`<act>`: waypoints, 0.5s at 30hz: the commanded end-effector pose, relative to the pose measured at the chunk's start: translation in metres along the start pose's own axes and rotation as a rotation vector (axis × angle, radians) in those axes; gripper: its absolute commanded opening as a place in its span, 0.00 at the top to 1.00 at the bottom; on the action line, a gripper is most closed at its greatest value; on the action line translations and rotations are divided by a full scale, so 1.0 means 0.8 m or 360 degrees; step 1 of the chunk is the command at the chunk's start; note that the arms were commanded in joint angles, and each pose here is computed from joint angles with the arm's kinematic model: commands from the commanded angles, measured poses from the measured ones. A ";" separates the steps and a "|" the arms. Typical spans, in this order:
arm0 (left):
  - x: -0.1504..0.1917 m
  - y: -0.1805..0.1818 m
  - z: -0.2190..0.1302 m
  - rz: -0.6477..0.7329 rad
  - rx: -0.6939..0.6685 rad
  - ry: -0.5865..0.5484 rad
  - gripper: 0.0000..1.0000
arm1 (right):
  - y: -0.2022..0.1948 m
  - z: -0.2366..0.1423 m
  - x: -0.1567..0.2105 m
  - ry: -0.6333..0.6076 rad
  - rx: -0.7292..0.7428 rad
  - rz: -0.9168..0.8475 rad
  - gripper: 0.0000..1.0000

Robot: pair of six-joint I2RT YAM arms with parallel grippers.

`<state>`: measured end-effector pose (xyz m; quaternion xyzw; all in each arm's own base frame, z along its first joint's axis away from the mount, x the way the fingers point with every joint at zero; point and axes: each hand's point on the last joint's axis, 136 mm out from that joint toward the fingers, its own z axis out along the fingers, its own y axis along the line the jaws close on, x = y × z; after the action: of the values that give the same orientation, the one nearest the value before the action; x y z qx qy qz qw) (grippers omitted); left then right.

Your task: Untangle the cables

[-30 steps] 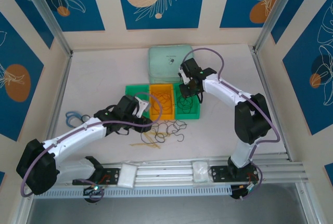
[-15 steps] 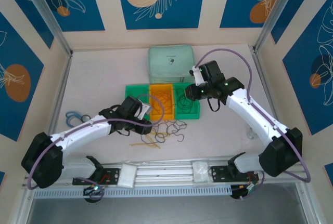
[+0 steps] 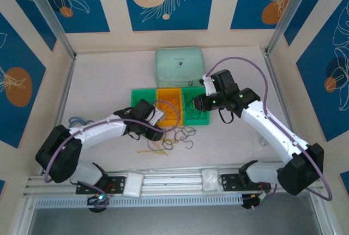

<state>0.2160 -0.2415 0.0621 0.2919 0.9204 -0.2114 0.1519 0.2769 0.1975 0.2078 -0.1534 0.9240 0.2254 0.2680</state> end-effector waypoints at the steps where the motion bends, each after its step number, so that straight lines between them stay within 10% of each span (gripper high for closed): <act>1: -0.017 -0.003 -0.002 0.0075 0.0023 -0.0042 0.61 | 0.004 0.000 0.004 -0.0002 -0.0045 0.0016 0.73; 15: -0.012 0.000 0.014 0.0080 0.0029 0.0050 0.61 | -0.001 -0.014 0.000 -0.0072 -0.0072 0.0044 0.73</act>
<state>0.2210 -0.2466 0.0516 0.3116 0.9174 -0.2037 0.1407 0.2773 0.1907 0.2113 -0.1448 0.9196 0.2336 0.2806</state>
